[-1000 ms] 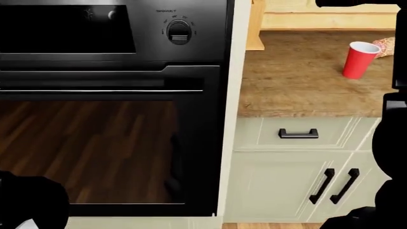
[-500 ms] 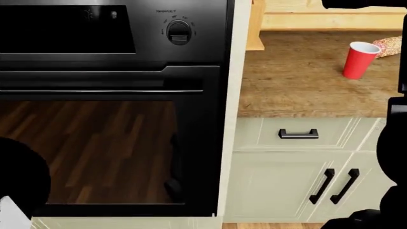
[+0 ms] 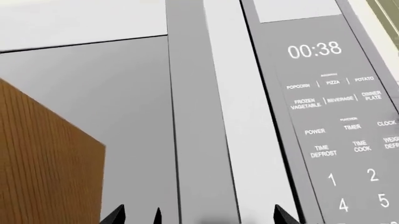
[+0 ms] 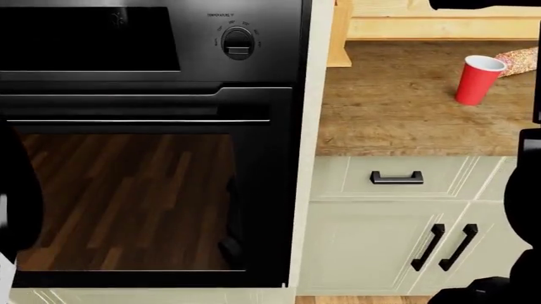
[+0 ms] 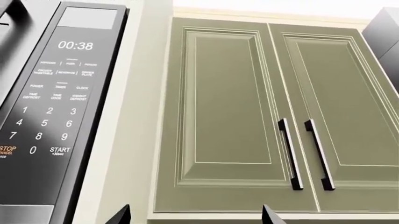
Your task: Open the microwave door
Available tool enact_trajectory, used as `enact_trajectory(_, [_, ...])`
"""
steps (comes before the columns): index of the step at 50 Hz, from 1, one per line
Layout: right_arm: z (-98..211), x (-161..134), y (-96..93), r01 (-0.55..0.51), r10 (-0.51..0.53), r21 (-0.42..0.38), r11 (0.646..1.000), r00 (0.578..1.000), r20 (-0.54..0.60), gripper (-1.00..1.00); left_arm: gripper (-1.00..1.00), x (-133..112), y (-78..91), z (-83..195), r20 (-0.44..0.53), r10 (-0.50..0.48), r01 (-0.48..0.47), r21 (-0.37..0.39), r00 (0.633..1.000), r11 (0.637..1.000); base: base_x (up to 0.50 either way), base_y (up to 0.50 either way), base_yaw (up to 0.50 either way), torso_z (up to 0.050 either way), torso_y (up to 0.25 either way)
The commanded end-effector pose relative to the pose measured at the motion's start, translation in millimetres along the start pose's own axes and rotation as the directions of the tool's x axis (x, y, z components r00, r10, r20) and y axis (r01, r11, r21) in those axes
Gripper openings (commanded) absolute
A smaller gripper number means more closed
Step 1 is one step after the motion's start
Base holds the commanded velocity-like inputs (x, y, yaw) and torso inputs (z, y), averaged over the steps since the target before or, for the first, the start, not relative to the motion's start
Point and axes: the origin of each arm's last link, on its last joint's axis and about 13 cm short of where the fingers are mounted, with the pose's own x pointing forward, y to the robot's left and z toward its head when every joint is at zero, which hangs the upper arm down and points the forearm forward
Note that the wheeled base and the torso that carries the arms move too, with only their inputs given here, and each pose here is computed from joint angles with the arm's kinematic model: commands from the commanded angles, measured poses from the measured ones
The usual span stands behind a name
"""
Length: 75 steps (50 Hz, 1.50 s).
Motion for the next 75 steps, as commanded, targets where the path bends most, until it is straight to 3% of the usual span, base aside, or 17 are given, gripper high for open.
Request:
enact_trajectory(1, [1.5, 0.7, 0.2, -0.002, 0.002, -0.004, 1.000, 1.000, 0.005, 1.00, 1.00, 20.1, 1.7, -9.6, -0.034, 0.009, -0.008, 0.032, 0.999, 0.999, 0.00, 0.00, 0.00, 0.000, 0.000])
enact_trajectory(28, [2.1, 2.0, -1.2, 0.001, -0.001, -0.011, 1.000, 1.000, 0.007, 1.00, 1.00, 31.6, -2.2, -32.6, -0.099, -0.001, 0.006, 0.056, 0.995, 0.998, 0.00, 0.00, 0.00, 0.000, 0.000])
enact_trajectory(29, [2.1, 1.9, -1.2, 0.001, -0.001, -0.011, 1.000, 1.000, 0.007, 1.00, -1.00, 31.5, -2.0, -32.5, -0.097, 0.002, 0.003, 0.055, 0.995, 0.998, 0.00, 0.00, 0.00, 0.000, 0.000])
enact_trajectory(47, [1.6, 1.2, -1.2, 0.001, -0.001, -0.012, 1.000, 1.000, 0.005, 1.00, -1.00, 25.4, -2.0, -22.1, -0.064, 0.008, -0.006, 0.030, 0.998, 1.000, 0.00, 0.00, 0.00, 0.000, 0.000])
enact_trajectory(61, [4.1, 2.3, -2.4, 0.004, -0.004, -0.007, 1.000, 1.000, 0.014, 1.00, -1.00, 2.4, -9.3, 34.1, 0.068, -0.060, 0.062, -0.020, 0.996, 0.998, 0.00, 0.00, 0.00, 0.000, 0.000])
enact_trajectory(75, [6.1, 0.8, -3.1, 0.008, -0.008, -0.007, 1.000, 1.000, 0.021, 1.00, -1.00, -39.6, -11.3, 67.7, 0.150, -0.120, 0.130, -0.059, 0.981, 0.990, 0.00, 0.00, 0.00, 0.002, 0.005])
